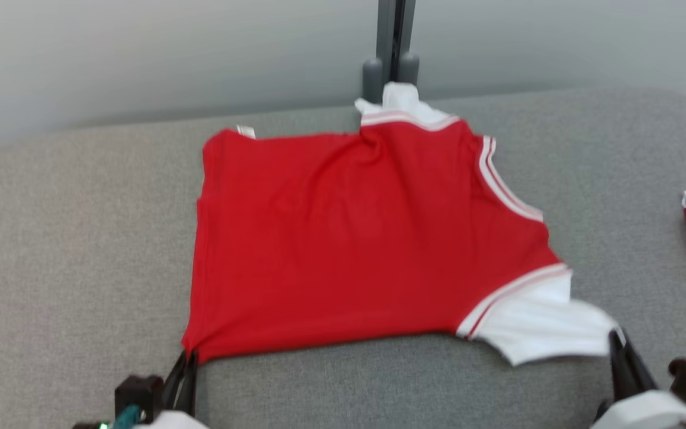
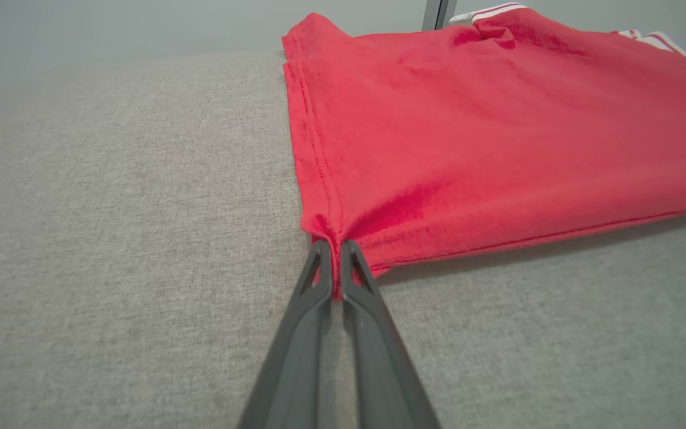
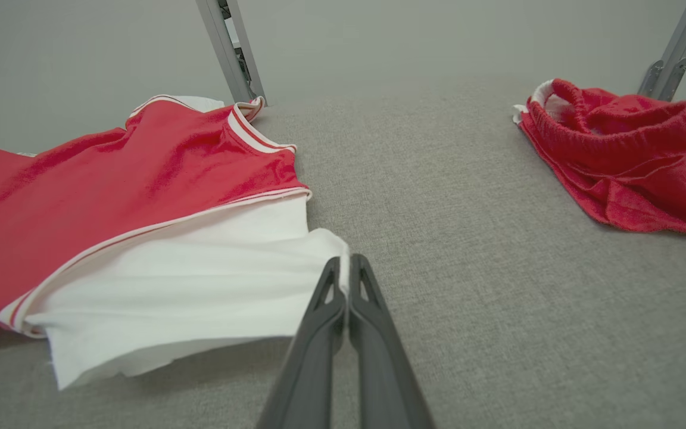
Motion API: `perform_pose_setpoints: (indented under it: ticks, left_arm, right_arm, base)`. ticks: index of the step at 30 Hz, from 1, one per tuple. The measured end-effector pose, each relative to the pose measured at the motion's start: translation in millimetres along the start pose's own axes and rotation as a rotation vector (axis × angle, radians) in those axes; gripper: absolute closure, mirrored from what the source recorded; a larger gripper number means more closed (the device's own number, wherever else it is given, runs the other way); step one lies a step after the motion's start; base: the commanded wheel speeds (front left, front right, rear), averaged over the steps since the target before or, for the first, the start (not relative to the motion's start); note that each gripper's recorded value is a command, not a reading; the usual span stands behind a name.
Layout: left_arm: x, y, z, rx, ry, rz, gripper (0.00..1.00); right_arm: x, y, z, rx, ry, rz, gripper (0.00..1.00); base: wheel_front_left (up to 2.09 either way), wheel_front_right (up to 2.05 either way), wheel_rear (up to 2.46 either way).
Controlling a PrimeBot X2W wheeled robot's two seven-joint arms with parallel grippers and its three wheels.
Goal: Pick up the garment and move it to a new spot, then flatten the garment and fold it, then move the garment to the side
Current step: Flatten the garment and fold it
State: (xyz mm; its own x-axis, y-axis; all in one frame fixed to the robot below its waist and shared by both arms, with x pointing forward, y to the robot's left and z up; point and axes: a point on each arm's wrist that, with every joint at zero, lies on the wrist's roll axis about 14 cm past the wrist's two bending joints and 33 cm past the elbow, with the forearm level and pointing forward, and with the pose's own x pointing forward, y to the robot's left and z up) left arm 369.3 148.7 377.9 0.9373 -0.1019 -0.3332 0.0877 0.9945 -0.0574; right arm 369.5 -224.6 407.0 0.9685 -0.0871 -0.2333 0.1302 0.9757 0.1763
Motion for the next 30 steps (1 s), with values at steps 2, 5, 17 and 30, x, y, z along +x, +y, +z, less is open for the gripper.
perform_pose_setpoints:
  ticks: [2,5,17,30]
  left_arm:
    - [-13.5,2.8,-5.6,-0.006,0.006,0.013,1.00]
    - [-32.1,6.3,-12.3,-0.010,0.009,0.032,1.00]
    - [-69.7,7.0,-29.3,-0.014,0.018,0.040,1.00]
    - [-23.2,1.3,55.7,-0.009,-0.204,-0.007,1.00]
  right_arm:
    - [-16.0,-1.2,-10.3,0.001,0.024,-0.001,1.00]
    - [-36.8,4.5,-21.9,-0.008,0.046,0.019,1.00]
    - [-77.2,2.1,-33.9,-0.004,0.047,0.022,1.00]
    - [-9.2,36.4,47.8,-0.027,-0.156,0.122,1.00]
  base:
    - [0.00,0.00,0.00]
    - [0.00,0.00,0.00]
    - [0.00,0.00,0.00]
    - [0.00,0.00,0.00]
